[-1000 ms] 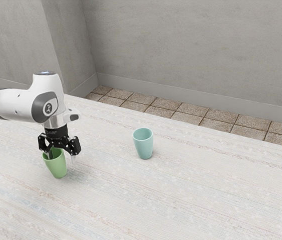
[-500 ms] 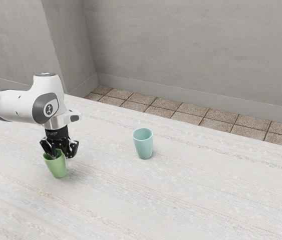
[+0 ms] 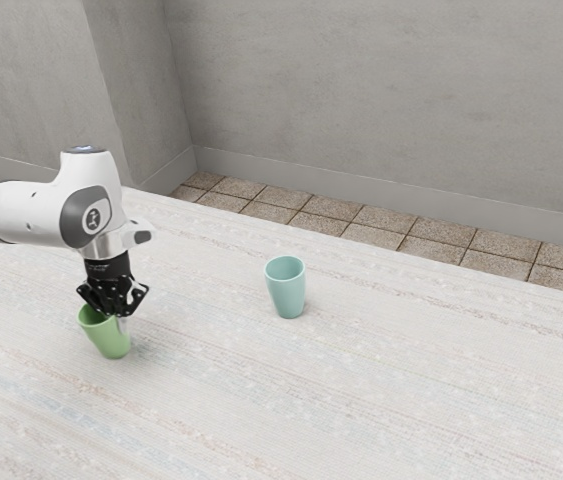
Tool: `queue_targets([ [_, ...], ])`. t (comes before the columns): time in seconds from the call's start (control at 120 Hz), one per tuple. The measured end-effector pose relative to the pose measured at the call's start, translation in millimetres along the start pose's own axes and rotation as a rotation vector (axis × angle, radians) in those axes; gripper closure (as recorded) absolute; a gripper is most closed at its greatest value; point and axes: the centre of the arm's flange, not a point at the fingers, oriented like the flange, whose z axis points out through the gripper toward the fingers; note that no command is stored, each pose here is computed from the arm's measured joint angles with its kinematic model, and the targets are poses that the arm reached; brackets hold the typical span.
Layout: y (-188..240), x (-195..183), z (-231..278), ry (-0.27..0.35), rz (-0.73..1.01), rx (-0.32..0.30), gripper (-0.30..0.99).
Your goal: Place the left cup onto the right cup
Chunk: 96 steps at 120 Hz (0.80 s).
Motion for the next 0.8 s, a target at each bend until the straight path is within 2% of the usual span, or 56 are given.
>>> queue_targets([
  [0.358,3.2,4.8,-27.7,0.025,0.028,0.034,0.78],
  [0.8,13.2,28.5,-117.0,0.121,0.065,0.085,0.78],
])
